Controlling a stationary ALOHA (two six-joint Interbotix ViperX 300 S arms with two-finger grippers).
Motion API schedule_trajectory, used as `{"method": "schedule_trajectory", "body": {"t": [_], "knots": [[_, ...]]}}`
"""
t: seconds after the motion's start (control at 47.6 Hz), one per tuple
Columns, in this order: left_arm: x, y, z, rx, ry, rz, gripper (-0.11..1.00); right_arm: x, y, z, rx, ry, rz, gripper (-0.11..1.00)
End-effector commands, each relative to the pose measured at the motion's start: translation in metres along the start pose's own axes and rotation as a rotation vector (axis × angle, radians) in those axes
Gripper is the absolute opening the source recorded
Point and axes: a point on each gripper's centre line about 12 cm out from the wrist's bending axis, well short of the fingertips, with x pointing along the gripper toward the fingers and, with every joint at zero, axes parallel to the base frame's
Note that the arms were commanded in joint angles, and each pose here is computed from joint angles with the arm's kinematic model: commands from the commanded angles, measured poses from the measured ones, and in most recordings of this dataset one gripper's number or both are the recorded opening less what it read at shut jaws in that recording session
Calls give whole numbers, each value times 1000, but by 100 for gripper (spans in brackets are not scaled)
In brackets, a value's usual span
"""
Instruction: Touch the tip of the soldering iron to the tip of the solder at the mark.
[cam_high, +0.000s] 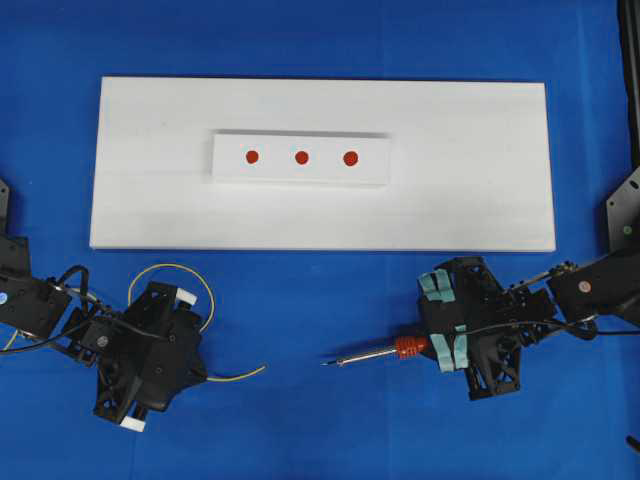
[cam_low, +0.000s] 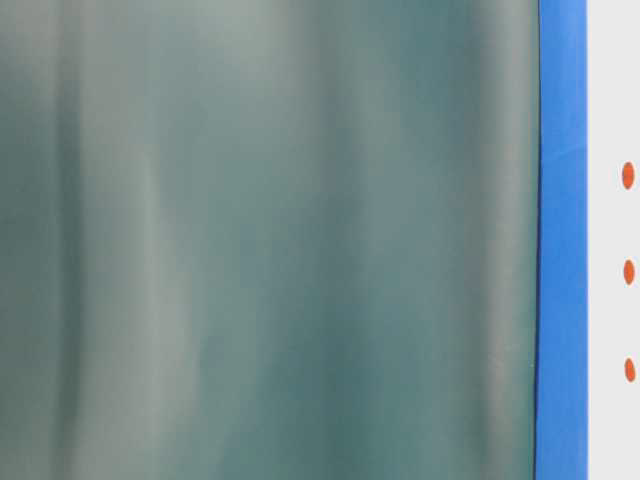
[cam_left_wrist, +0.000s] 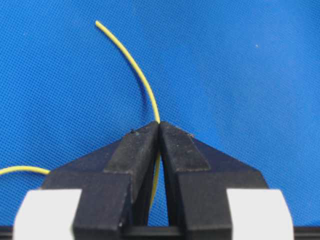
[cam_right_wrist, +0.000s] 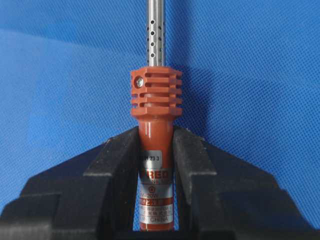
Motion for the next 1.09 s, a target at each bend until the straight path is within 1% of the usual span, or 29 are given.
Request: {"method": "schedule_trajectory", "body": {"t": [0.0,0.105,0.231,0.294,0.357,0.399,0.441,0.462,0.525,0.567,0.63,0.651,0.672,0.714,0.819,0.903,0.966,1.071], "knots": [[-2,-2,10,3,-33,-6,2,-2,4,10,4,-37,15,6],[-2,-1,7,3,-20,-4,2,-1,4,11,4,-38,15,6],[-1,-1,8,-12,-3,-1,2,-2,4,11,6,-38,15,8],[-1,-1,8,-17,1,1,2,-2,4,11,7,-38,15,18],[-2,-2,11,-21,-6,-1,5,-2,4,12,7,-40,16,33],[-3,-2,13,-23,-12,-2,13,-2,5,13,7,-40,16,46],[-5,-3,16,-23,-15,-3,23,-3,5,14,4,-40,15,59],[-6,-3,17,-20,-17,-3,31,-4,6,15,3,-43,16,66],[-12,-4,21,-14,-23,-4,50,-9,7,19,0,-48,16,83],[-20,-5,27,-12,-32,-5,62,-15,8,23,-6,-53,16,90],[-31,-4,36,-15,-49,-4,79,-26,10,31,-16,-64,15,87],[-35,-3,39,-18,-54,-1,82,-33,12,35,-26,-72,15,86],[-40,-3,42,-20,-61,0,83,-38,12,39,-31,-79,14,85],[-49,0,48,-25,-74,5,81,-48,13,45,-43,-92,10,82],[-78,8,64,-47,-112,26,74,-76,12,60,-75,-124,-12,82],[-97,17,72,-61,-150,48,73,-101,7,71,-105,-149,-52,82],[-113,28,77,-74,-188,77,73,-117,0,77,-120,-176,-84,82],[-135,43,83,-68,-256,122,72,-145,-15,84,-145,-236,-148,82]]}}
